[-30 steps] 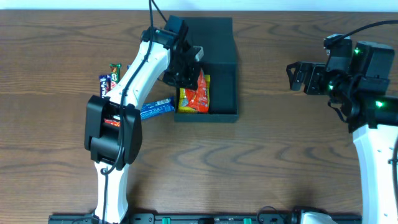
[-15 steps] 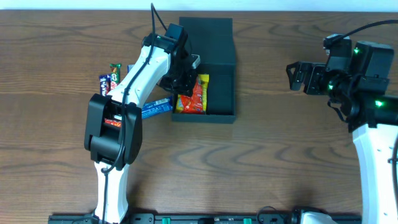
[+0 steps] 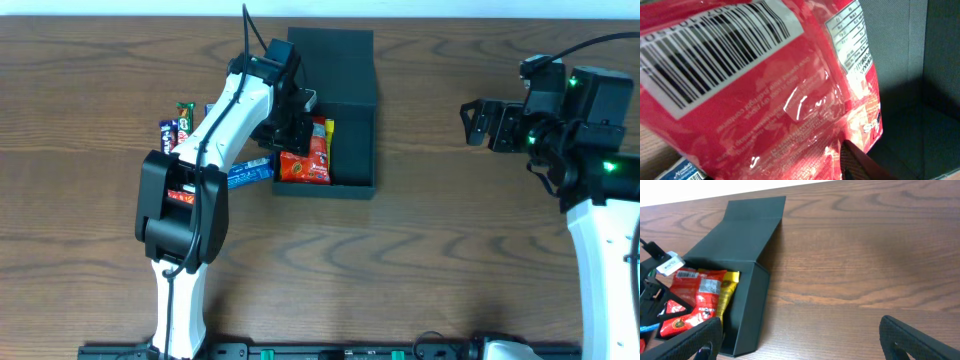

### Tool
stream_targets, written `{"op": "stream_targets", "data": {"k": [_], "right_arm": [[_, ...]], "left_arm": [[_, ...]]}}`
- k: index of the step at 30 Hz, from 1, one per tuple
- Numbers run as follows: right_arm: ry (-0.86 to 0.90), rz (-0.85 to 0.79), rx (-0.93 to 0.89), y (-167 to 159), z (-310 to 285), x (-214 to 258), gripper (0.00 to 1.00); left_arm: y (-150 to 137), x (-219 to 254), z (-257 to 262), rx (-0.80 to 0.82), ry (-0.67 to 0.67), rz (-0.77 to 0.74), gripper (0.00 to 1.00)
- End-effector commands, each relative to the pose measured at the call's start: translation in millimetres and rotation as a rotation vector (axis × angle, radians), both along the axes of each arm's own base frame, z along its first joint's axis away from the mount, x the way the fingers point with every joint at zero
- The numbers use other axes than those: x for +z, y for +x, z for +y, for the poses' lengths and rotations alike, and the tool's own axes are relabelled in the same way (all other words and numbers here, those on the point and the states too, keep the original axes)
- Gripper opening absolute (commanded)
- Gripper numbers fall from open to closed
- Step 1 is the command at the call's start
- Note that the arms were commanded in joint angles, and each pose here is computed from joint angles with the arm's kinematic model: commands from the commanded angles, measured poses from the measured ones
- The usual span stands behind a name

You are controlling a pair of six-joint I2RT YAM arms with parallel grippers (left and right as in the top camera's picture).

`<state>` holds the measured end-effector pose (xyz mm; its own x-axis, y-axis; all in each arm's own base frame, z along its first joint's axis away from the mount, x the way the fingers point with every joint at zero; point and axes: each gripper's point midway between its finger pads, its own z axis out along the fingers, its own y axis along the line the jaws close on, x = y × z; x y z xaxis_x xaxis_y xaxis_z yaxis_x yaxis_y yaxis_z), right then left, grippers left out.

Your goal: Pack container

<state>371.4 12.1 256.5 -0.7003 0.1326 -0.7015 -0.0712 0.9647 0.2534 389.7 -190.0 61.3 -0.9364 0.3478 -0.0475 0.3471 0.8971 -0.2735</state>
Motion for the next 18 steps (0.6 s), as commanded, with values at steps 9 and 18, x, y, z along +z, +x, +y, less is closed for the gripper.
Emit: {"op": "stream_targets", "data": {"k": [9, 18], "right_arm": [[0.003, 0.0, 0.011, 0, 1, 0, 0.99], [0.003, 0.0, 0.011, 0, 1, 0, 0.99]], "left_arm": [[20, 69, 1, 0.018, -0.03, -0.172, 0.66], [26, 98, 20, 0.057, 0.055, -0.275, 0.66]]}}
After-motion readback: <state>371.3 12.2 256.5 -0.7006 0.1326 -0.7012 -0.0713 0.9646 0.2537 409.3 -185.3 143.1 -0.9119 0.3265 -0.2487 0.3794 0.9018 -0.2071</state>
